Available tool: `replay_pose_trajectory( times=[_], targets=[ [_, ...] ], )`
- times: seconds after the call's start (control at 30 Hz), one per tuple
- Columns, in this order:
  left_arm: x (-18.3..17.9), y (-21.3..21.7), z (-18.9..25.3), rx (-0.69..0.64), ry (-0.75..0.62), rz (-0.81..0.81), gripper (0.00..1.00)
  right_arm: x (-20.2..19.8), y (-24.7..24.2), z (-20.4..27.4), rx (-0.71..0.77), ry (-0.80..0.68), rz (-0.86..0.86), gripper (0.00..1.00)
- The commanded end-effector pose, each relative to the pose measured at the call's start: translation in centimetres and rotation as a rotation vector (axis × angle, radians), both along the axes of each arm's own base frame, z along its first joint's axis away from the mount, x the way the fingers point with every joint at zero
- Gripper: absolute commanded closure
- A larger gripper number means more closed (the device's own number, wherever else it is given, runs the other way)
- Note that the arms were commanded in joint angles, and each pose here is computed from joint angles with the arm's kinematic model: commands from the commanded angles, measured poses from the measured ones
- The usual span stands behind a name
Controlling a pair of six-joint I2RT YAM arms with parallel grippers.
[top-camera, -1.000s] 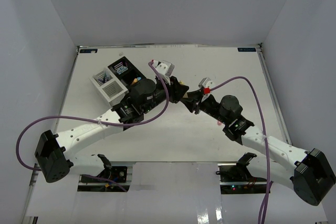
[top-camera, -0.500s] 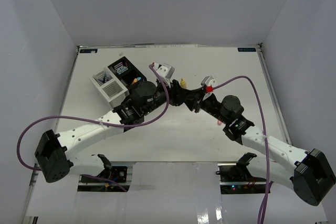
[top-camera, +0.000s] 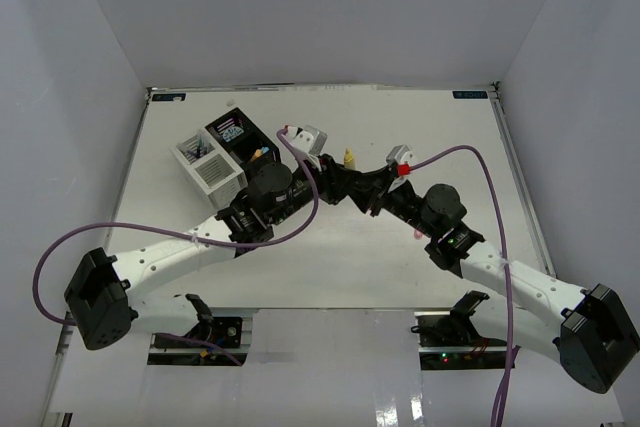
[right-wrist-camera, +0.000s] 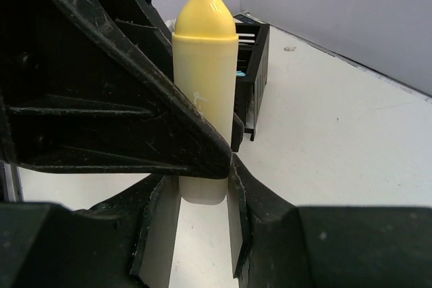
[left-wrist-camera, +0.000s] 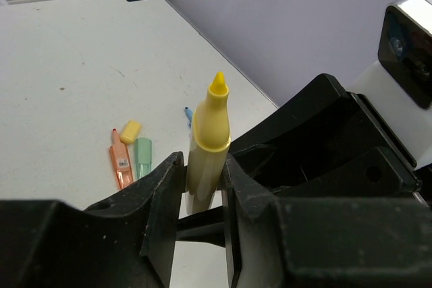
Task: Sort the stationery into containers
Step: Pick up the pen from the center of the board.
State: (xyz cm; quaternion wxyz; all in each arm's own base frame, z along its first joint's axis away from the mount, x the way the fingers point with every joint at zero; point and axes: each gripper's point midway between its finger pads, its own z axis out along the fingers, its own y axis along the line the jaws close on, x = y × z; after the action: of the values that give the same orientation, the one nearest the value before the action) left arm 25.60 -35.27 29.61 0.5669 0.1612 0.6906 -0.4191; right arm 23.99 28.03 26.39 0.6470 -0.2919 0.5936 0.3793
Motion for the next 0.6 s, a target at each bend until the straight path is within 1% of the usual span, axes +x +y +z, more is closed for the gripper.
replay_pose_trajectory(
  times=[0.0, 0.37, 0.57],
  targets=[
    [-0.64, 0.37, 1.96, -0.058, -0.043, -0.015, 0.61, -0.53, -0.04, 2.47, 0.081, -0.055, 0.017, 0.92],
    [-0.82, 0.34, 2.62, -0.087, -0.100, -0.028, 0.67, -0.57, 0.08, 2.45, 0.098, -0.024, 0.020, 0.92],
    [-1.10, 0.79, 2.59, -0.106, -0.132, -0.025, 0.68, -0.34, -0.02, 2.20, 0.156, 0.063, 0.002, 0.92]
  ],
)
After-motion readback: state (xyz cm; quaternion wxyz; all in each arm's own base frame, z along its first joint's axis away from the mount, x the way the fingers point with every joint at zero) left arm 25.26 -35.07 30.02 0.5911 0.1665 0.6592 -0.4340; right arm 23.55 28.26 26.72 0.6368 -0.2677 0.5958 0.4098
